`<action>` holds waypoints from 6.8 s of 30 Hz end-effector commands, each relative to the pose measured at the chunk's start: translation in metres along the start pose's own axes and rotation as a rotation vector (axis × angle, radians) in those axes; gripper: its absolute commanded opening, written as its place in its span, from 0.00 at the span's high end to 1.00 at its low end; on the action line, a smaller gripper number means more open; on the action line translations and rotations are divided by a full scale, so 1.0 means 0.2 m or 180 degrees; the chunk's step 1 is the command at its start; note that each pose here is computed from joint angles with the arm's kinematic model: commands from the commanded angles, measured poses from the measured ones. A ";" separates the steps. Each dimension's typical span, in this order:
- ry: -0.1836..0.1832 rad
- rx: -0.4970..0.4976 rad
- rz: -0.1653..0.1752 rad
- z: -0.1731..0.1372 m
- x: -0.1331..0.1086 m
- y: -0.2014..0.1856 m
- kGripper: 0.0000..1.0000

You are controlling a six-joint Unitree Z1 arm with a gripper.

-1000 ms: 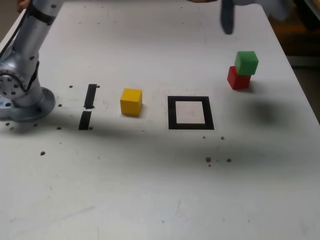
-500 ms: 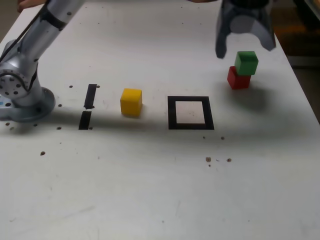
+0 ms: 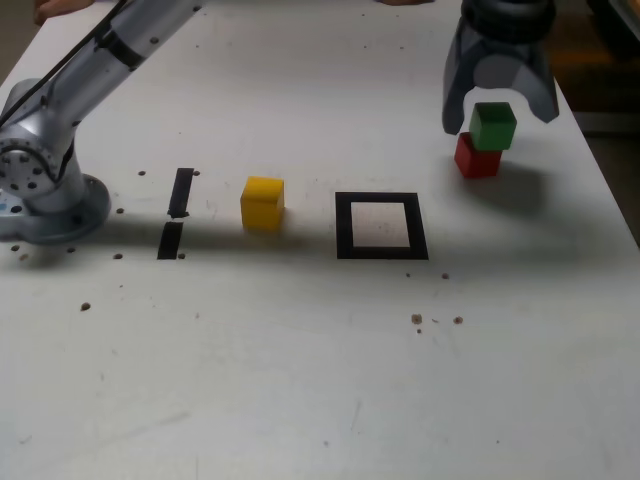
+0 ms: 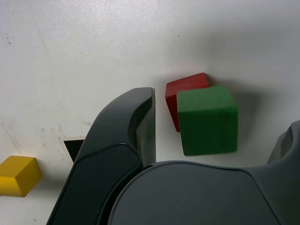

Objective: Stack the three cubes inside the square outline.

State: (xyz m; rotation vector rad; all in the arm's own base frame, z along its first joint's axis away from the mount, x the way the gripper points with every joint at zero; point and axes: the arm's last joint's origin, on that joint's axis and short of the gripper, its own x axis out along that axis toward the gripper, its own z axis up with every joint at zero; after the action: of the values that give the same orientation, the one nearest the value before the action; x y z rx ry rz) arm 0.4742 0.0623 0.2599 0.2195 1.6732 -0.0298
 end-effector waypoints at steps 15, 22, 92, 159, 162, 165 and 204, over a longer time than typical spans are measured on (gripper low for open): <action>-0.0010 -0.0017 0.0075 -0.02 -0.03 0.01 0.81; -0.0045 -0.0012 0.0116 -0.08 -0.11 0.00 0.87; -0.0075 0.0025 0.0330 -0.14 -0.14 -0.12 0.03; 0.0027 0.0052 0.0220 -0.62 -0.31 -0.70 0.84; 0.0034 -0.0015 0.0120 -0.65 -0.19 -0.79 0.84; 0.0044 -0.0043 0.0077 -0.66 -0.14 -0.80 0.84; 0.0185 -0.0322 -0.0101 -0.43 0.13 -0.64 0.84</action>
State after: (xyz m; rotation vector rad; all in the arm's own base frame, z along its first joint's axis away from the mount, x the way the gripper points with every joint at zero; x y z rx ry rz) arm 0.3651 -0.0476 0.2312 0.1194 1.7285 0.0366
